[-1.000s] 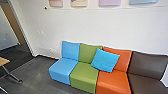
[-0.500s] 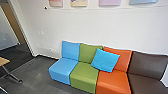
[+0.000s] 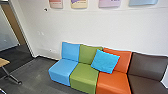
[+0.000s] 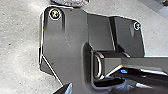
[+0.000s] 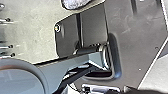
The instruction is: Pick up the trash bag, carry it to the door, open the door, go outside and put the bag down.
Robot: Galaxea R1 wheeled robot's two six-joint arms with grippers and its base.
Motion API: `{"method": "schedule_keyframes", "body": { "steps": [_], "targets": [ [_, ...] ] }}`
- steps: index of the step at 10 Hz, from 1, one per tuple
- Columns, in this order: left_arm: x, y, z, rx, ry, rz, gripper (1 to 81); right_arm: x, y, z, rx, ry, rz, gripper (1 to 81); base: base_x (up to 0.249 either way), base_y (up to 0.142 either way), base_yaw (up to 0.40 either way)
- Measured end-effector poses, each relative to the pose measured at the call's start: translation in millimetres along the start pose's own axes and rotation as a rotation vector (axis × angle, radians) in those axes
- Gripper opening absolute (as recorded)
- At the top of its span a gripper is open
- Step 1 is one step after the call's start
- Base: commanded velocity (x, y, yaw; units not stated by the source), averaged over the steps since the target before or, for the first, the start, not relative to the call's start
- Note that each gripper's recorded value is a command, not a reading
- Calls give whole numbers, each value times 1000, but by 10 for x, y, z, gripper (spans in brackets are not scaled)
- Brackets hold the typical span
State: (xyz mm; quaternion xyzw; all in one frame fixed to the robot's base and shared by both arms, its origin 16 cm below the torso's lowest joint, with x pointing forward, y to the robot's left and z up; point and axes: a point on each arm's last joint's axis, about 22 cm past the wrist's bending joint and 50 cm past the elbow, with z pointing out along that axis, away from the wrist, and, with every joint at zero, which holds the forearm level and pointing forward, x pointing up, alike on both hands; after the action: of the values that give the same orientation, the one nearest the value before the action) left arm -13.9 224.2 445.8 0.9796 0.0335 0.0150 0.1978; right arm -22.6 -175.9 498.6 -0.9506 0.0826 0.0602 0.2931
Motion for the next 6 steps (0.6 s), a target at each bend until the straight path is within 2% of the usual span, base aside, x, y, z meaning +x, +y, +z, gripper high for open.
{"method": "schedule_keyframes", "body": {
  "steps": [1, 2, 4, 6],
  "targets": [
    [114, -94, -65, 2, 6, -19, 811, 64, -42, -74, 17, -1, 2, 811, 0, 0, 0],
    [209, -183, -136, 2, 5, -41, 811, 165, 23, -229, 18, -4, 8, 811, 0, 0, 0],
    [341, -266, -205, -2, -18, -111, 811, 423, 362, -632, -23, -8, 19, 811, 0, 0, 0],
    [565, -320, -176, 5, -16, -149, 811, 618, 423, -870, -22, -12, 36, 811, 0, 0, 0]
  ]
}}
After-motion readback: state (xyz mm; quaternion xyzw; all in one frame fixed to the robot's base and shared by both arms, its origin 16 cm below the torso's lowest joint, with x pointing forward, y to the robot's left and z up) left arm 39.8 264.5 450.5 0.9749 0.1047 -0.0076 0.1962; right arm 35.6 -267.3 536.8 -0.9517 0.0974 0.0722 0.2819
